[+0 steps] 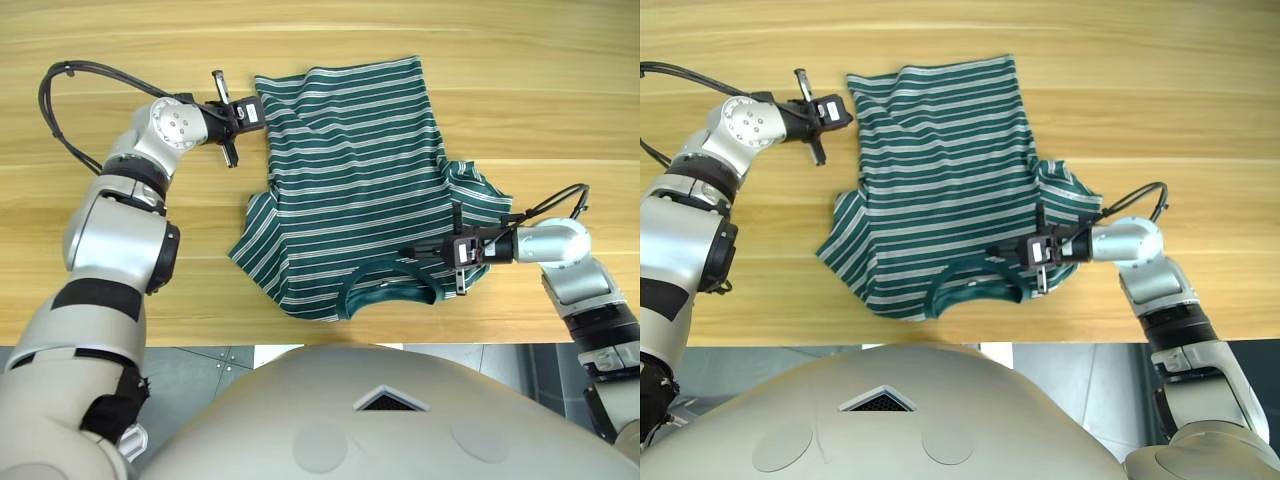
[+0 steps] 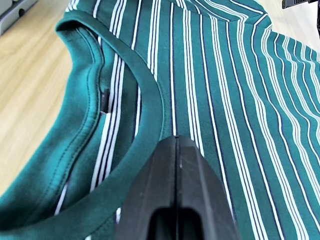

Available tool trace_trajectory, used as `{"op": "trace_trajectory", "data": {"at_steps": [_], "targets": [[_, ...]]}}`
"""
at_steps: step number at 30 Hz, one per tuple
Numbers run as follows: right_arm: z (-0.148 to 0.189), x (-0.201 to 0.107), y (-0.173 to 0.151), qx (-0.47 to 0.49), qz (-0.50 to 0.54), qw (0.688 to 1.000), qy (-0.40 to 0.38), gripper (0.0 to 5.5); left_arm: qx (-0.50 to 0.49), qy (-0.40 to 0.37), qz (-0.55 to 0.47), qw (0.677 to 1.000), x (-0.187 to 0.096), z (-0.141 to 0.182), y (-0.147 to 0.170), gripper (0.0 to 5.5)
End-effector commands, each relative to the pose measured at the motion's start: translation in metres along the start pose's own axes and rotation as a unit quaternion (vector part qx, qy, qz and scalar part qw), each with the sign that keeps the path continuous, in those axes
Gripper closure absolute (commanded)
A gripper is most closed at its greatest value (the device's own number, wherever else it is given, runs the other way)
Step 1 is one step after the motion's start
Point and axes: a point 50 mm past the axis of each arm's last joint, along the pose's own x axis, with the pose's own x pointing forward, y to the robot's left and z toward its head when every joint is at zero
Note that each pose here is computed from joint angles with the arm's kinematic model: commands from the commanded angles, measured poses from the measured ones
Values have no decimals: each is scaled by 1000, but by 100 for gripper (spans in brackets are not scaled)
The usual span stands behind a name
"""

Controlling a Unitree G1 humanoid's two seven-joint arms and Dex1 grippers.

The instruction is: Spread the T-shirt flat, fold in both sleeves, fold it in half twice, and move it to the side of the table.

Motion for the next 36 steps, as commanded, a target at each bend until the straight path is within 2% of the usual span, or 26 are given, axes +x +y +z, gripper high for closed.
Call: {"op": "trace_trajectory", "data": {"at_steps": [1, 7, 20, 28, 36], "targets": [[2, 1, -2, -2, -4, 1000, -3, 550, -36, -56, 5, 998, -5, 9, 9, 549], [3, 1, -2, -5, -5, 1000, -2, 550, -32, -60, -17, 998, 2, 13, 0, 549], [6, 3, -2, -8, -3, 1000, -7, 550, -28, 22, -68, 997, 12, -13, -41, 549], [6, 4, -3, -8, -4, 1000, -8, 550, -48, 62, -38, 996, -2, -34, -36, 549], [7, 6, -2, -7, -2, 1000, -14, 550, -58, 39, -7, 998, -3, -26, -23, 549]]}}
